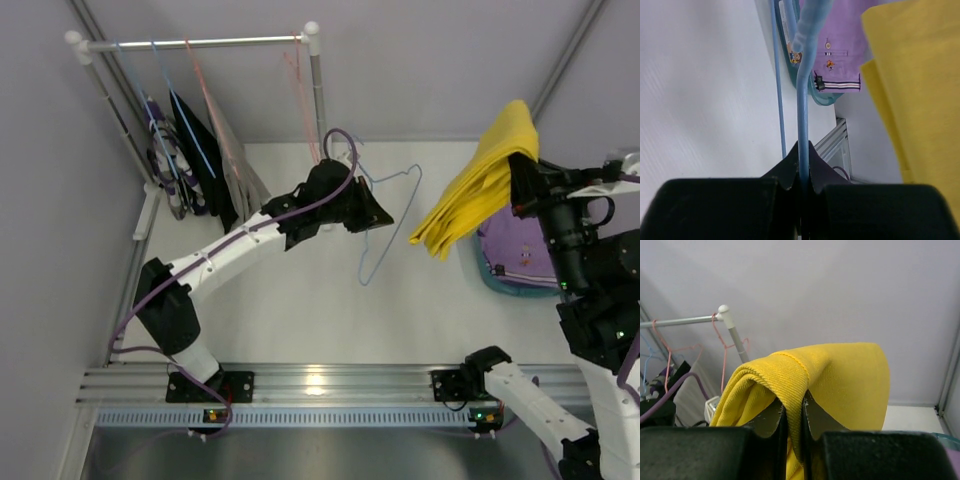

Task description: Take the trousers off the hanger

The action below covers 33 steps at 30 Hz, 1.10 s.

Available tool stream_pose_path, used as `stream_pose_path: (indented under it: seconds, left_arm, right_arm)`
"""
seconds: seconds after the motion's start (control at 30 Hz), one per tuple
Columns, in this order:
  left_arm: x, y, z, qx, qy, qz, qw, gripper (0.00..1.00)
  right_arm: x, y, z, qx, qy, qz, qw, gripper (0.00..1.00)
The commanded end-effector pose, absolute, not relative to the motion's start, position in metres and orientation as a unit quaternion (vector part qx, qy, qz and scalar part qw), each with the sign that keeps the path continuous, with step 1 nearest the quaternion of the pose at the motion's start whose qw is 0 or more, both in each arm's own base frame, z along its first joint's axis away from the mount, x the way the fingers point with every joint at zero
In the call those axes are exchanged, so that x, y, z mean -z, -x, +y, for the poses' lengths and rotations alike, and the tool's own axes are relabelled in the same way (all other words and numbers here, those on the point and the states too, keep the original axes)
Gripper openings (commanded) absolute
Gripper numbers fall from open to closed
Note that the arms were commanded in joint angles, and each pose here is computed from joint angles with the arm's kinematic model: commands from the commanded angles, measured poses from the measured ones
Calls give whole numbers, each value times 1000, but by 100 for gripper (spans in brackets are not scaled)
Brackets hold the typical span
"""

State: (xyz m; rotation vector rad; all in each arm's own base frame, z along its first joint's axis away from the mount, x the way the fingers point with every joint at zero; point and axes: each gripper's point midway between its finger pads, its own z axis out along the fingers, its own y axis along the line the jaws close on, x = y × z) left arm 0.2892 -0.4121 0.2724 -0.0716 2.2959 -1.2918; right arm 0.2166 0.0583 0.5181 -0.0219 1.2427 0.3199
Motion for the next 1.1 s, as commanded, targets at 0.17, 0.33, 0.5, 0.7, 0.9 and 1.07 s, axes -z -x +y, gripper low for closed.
stream_pose_path:
  seconds: [0.17, 0.33, 0.5, 0.7, 0.9, 1.07]
  left_arm:
    - [-280, -270, -416, 452, -80, 838, 294, 0]
    - [-297, -258, -410, 441, -128, 830, 317, 0]
    - [-318, -253, -395, 437, -154, 812, 356, 0]
    - [-337, -254, -380, 420, -181, 792, 405, 0]
    - [-346, -250, -363, 407, -185, 785, 429, 0]
    - [-356, -248, -354, 407, -179, 779, 442, 0]
  right_arm:
    - [-611, -150, -30, -15, -109, 437, 893, 0]
    - [-600, -135, -78, 161, -137, 453, 866, 0]
    - [-577, -129, -102, 278, -134, 480, 821, 0]
    - [-525, -133, -114, 406, -84, 494, 764, 0]
    - [-472, -154, -113, 457, -32, 525, 717, 0]
    - [-444, -170, -112, 485, -9, 539, 688, 0]
